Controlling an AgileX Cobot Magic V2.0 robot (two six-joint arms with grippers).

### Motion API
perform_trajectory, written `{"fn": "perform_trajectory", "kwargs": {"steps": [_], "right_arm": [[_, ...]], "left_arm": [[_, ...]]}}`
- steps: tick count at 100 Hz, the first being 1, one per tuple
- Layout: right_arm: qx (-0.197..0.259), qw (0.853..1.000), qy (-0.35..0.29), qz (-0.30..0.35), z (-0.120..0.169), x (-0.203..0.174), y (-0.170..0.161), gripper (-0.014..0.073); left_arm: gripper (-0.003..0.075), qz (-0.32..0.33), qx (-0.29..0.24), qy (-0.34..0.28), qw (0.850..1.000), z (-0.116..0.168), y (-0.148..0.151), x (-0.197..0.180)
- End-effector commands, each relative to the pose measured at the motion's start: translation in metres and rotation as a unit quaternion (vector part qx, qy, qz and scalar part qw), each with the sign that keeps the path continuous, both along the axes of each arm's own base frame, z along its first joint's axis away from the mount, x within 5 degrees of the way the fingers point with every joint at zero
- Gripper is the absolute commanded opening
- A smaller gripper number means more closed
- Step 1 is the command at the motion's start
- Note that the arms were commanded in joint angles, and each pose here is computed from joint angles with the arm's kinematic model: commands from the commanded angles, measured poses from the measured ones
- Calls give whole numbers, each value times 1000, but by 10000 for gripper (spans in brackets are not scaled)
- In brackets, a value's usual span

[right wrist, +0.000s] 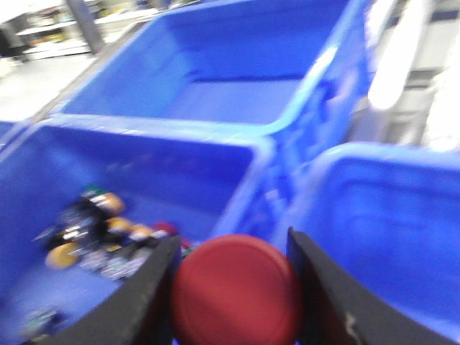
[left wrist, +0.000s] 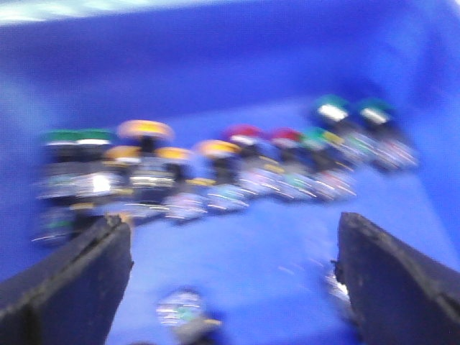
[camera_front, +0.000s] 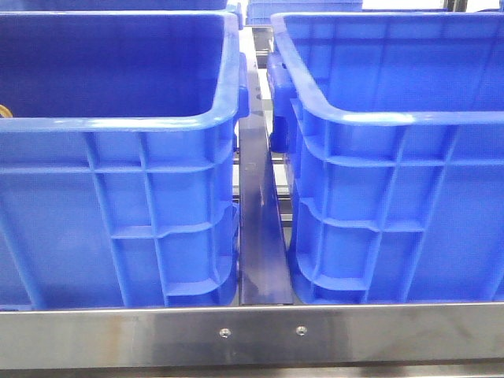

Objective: Pick red and yellow buttons and place in box
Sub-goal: 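Carry the red button with the right gripper over the empty crate, then lower the red button into the empty crate and open the right gripper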

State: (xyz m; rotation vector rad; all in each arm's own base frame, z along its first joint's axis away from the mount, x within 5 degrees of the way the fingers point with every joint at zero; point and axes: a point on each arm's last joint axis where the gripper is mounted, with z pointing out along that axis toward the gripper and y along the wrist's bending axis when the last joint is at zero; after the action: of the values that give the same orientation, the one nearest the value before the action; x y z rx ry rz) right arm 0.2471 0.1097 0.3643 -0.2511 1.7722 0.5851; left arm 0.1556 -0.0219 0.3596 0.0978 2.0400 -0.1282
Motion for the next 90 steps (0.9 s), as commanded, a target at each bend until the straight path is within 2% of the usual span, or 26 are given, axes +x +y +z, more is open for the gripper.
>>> {"fn": "perform_trajectory", "kwargs": {"steps": [1,16,23,35,54,59,71,90], "right_arm": [[-7,998,-43,-53,19,1,-12,166],[-42,987,-53,-149,14,7,-29,162],[-54,978,-48,-194,7,12,-36,162],[-77,969,-30,-232,-8,25,-39,162],[-153,961,-9,-231,-41,51,-33,162],[-166,955,1,-247,-51,58,-34,162],[-182,944,23,-274,-73,72,-34,162],[-181,945,26,-271,-97,88,-28,162]], "left_arm": [[545,30,-17,-93,995,19,9,-12],[542,41,-18,-121,992,22,13,-23],[504,41,-18,-122,992,22,13,-24],[358,40,-17,-123,991,22,13,-24],[39,40,-17,-123,991,22,13,-24],[-19,40,-16,-123,991,22,13,-24],[-19,40,-16,-123,991,22,13,-24],[-19,40,-16,-123,991,22,13,-24]]}}
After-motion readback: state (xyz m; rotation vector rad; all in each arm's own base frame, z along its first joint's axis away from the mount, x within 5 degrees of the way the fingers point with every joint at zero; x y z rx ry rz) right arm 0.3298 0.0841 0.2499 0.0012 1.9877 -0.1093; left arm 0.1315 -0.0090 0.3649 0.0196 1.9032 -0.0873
